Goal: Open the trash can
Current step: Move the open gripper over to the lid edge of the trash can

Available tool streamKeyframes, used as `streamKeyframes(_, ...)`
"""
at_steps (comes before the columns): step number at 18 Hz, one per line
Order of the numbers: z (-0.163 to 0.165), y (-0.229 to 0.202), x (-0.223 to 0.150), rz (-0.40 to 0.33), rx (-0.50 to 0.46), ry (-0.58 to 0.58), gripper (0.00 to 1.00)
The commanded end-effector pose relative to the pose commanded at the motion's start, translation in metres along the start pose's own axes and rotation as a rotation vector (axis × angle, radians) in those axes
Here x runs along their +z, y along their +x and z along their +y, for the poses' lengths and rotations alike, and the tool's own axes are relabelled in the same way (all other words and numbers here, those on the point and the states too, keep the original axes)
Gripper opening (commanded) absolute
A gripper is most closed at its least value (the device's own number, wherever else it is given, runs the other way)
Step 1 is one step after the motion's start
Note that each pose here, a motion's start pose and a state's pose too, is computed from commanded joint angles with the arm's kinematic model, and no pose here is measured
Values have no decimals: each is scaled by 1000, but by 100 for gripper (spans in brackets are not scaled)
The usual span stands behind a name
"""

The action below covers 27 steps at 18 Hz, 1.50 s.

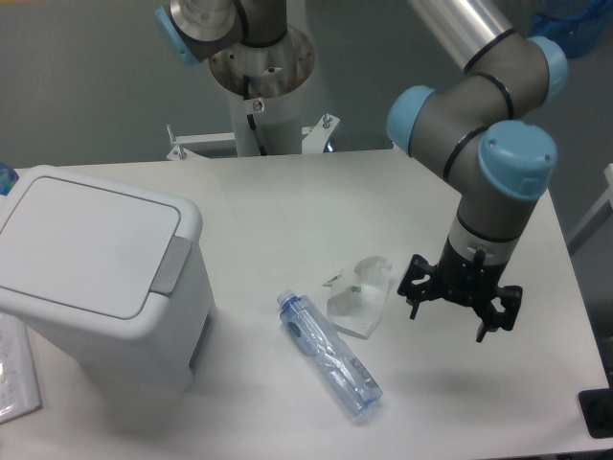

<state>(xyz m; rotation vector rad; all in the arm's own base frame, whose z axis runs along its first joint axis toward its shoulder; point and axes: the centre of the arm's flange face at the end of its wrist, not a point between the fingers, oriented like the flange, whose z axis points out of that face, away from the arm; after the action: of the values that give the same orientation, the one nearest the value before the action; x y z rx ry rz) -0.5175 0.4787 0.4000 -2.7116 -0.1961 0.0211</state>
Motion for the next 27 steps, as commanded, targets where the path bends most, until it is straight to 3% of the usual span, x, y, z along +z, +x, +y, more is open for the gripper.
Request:
streamKeyframes(6,-39,51,-38,127,-60,194,100)
streamKeyframes(14,-89,154,-69,183,-25,235,100)
streamKeyframes(17,-89,189,-77,208,-57,229,100)
streamKeyframes(20,-70,209,-79,224,-94,208,100)
streamKeyframes(27,-64,216,-71,208,-75,234,100)
